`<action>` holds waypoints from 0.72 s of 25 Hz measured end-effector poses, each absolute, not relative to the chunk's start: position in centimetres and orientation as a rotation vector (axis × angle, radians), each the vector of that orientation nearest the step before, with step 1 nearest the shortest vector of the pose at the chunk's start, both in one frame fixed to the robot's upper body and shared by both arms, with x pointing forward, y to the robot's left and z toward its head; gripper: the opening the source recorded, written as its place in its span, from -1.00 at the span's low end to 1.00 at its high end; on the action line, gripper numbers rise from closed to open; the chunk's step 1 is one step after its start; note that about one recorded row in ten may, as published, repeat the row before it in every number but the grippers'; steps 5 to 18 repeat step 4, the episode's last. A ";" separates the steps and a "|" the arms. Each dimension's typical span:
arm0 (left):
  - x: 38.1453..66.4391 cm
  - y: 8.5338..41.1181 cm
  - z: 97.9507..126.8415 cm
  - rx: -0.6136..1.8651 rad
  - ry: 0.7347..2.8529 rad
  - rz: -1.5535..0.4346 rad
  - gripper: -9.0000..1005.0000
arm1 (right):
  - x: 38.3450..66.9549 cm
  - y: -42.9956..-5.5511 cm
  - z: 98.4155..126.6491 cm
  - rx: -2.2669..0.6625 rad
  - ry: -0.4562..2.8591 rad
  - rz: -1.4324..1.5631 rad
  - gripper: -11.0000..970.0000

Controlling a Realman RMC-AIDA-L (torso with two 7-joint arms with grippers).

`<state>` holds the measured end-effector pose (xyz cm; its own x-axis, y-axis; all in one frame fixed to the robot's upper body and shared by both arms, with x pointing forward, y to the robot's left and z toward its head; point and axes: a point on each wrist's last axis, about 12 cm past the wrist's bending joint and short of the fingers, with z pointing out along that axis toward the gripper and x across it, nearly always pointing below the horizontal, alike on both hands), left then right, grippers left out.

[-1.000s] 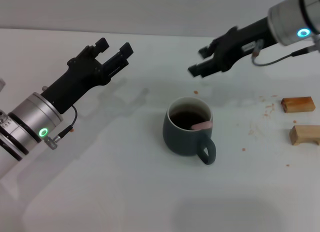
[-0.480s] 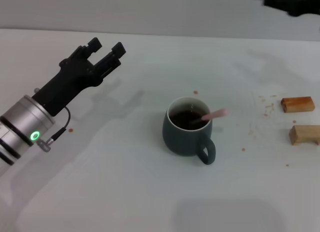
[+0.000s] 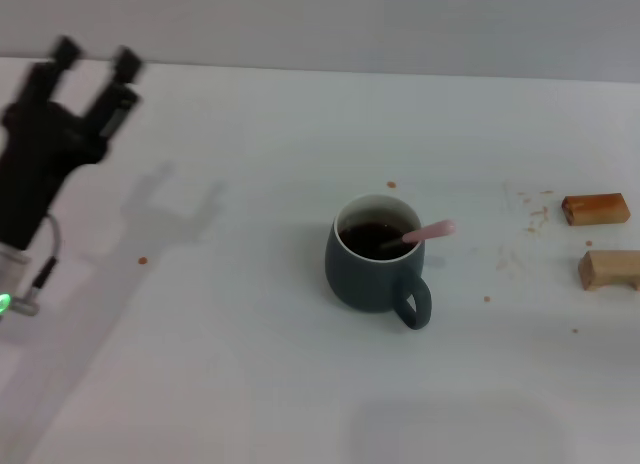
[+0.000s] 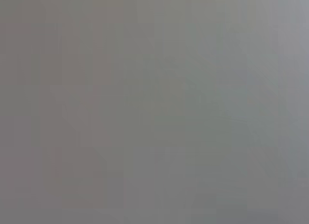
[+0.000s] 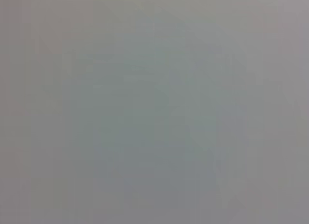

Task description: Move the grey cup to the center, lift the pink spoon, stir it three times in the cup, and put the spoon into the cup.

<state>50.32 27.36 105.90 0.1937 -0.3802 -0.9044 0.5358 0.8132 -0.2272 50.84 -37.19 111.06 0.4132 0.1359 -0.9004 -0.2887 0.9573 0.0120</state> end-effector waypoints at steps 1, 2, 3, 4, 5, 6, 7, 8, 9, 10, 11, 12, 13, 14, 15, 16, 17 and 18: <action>49.6 28.3 105.9 0.106 1.182 -0.567 0.65 | 50.0 -37.6 110.4 -0.098 1.087 0.223 0.31; 49.6 28.3 105.9 0.106 1.182 -0.567 0.65 | 49.4 -38.0 110.1 -0.059 1.063 0.182 0.31; 49.4 28.5 105.9 0.098 1.177 -0.555 0.65 | 48.8 -38.3 109.8 -0.021 1.039 0.138 0.31; 49.0 29.2 105.9 0.067 1.161 -0.507 0.65 | 48.2 -38.7 109.5 0.012 1.021 0.096 0.31; 49.0 29.2 105.9 0.067 1.161 -0.507 0.65 | 48.2 -38.7 109.5 0.012 1.021 0.096 0.31; 49.0 29.2 105.9 0.067 1.161 -0.507 0.65 | 48.2 -38.7 109.5 0.012 1.021 0.096 0.31; 49.0 29.2 105.9 0.067 1.161 -0.507 0.65 | 48.2 -38.7 109.5 0.012 1.021 0.096 0.31; 49.0 29.2 105.9 0.067 1.161 -0.507 0.65 | 48.2 -38.7 109.5 0.012 1.021 0.096 0.31; 49.0 29.2 105.9 0.067 1.161 -0.507 0.65 | 48.2 -38.7 109.5 0.012 1.021 0.096 0.31; 49.0 29.2 105.9 0.067 1.161 -0.507 0.65 | 48.2 -38.7 109.5 0.012 1.021 0.096 0.31; 49.0 29.2 105.9 0.067 1.161 -0.507 0.65 | 48.2 -38.7 109.5 0.012 1.021 0.096 0.31; 49.0 29.2 105.9 0.067 1.161 -0.507 0.65 | 48.2 -38.7 109.5 0.012 1.021 0.096 0.31; 49.0 29.2 105.9 0.067 1.161 -0.507 0.65 | 48.2 -38.7 109.5 0.012 1.021 0.096 0.31; 49.0 29.2 105.9 0.067 1.161 -0.507 0.65 | 48.2 -38.7 109.5 0.012 1.021 0.096 0.31; 49.0 29.2 105.9 0.067 1.161 -0.507 0.65 | 48.2 -38.7 109.5 0.012 1.021 0.096 0.31; 49.0 29.2 105.9 0.067 1.161 -0.507 0.65 | 48.2 -38.7 109.5 0.012 1.021 0.096 0.31; 49.0 29.2 105.9 0.067 1.161 -0.507 0.65 | 48.2 -38.7 109.5 0.012 1.021 0.096 0.31; 49.0 29.2 105.9 0.067 1.161 -0.507 0.65 | 48.2 -38.7 109.5 0.012 1.021 0.096 0.31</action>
